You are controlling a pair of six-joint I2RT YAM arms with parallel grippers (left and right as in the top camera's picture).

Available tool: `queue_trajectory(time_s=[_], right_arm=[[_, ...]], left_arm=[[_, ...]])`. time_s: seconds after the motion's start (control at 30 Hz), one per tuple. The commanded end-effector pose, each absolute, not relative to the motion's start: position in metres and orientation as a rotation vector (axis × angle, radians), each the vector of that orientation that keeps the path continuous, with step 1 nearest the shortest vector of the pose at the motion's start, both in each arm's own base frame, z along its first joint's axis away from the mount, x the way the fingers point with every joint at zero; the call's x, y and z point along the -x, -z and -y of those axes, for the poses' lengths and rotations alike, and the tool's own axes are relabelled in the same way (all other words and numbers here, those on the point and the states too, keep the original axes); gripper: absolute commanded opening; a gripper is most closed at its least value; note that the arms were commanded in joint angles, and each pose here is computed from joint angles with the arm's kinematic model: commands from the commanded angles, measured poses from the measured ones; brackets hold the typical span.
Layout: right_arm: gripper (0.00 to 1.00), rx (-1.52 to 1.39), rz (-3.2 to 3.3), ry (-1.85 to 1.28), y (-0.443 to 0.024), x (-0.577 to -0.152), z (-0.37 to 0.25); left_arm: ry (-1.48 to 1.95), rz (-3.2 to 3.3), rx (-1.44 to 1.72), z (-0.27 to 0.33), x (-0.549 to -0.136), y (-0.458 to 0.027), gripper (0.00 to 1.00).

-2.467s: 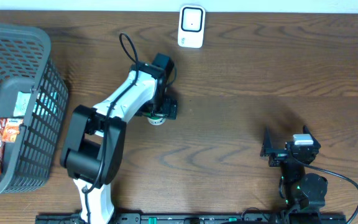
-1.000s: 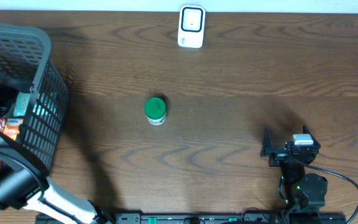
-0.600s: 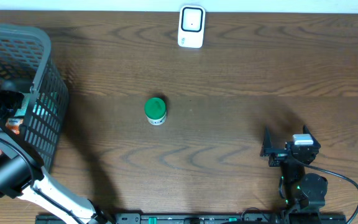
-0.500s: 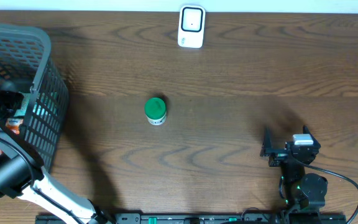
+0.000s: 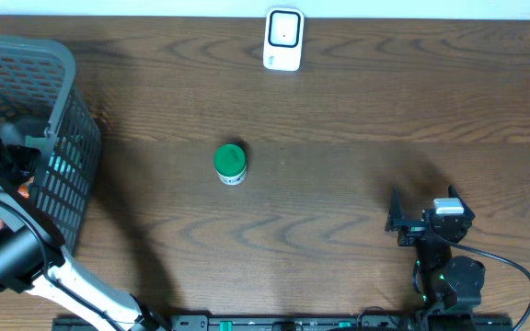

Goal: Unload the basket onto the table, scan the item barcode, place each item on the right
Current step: 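Reach the left gripper into the basket and grasp the orange Kleenex pack, then move the tissue pack past the scanner and place it right of the jar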

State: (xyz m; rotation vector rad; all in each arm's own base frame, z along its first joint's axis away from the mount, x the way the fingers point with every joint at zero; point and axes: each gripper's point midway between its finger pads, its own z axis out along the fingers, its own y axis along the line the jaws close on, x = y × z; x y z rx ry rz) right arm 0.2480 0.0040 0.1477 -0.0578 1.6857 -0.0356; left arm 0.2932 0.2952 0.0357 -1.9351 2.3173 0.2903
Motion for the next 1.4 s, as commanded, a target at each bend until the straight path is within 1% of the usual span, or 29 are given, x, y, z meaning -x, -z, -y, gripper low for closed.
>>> queue_trajectory(time_s=[0.0,0.2,0.23,0.33,0.37,0.53,0.67,0.73,0.83,1.03,1.17,1.27,1.37], right_arm=[[0.99,0.048,-1.69,0.046,-0.146,-0.248,-0.001],[0.99,0.048,-1.69,0.046,-0.146,-0.248,-0.001],[0.99,0.048,-1.69,0.046,-0.146,-0.248,-0.001],[0.99,0.048,-1.69,0.046,-0.146,-0.248,-0.001],[0.99,0.048,-1.69,0.046,-0.146,-0.248,-0.001],[0.99,0.048,-1.69,0.046,-0.146,-0.248,-0.001],[0.99,0.048,-1.69,0.046,-0.146,-0.248,-0.001],[0.99,0.048,-1.69,0.046,-0.146,-0.248,-0.001],[0.99,0.048,-1.69,0.046,-0.146,-0.248,-0.001],[0.99,0.048,-1.69,0.046,-0.146,-0.248,-0.001],[0.99,0.048,-1.69,0.046,-0.146,-0.248,-0.001],[0.99,0.048,-1.69,0.046,-0.146,-0.248,-0.001],[0.99,0.048,-1.69,0.046,-0.146,-0.248,-0.001]], left_arm=[[-0.317,-2.332,1.963,-0.294,-0.286,-0.023,0.98],[-0.317,-2.353,1.975,-0.288,-0.28,-0.013,0.98],[-0.318,-2.363,1.978,-0.287,-0.278,-0.013,1.0],[-0.322,-2.427,1.936,-0.284,-0.274,-0.013,0.82],[-0.322,-2.441,1.926,-0.284,-0.272,-0.013,0.79],[-0.323,-2.441,1.95,-0.288,-0.26,-0.022,0.72],[-0.318,-2.39,1.976,-0.294,-0.251,-0.043,0.72],[-0.274,-2.342,1.964,-0.296,-0.254,-0.061,0.72],[-0.123,-2.25,1.9,-0.291,-0.271,-0.101,0.72],[0.163,-2.019,1.656,-0.266,-0.304,-0.207,0.72],[0.372,-1.947,1.416,-0.22,-0.324,-0.273,0.72],[0.479,-1.954,1.267,-0.178,-0.336,-0.303,0.72],[0.561,-2.018,1.087,-0.123,-0.353,-0.319,0.72]])
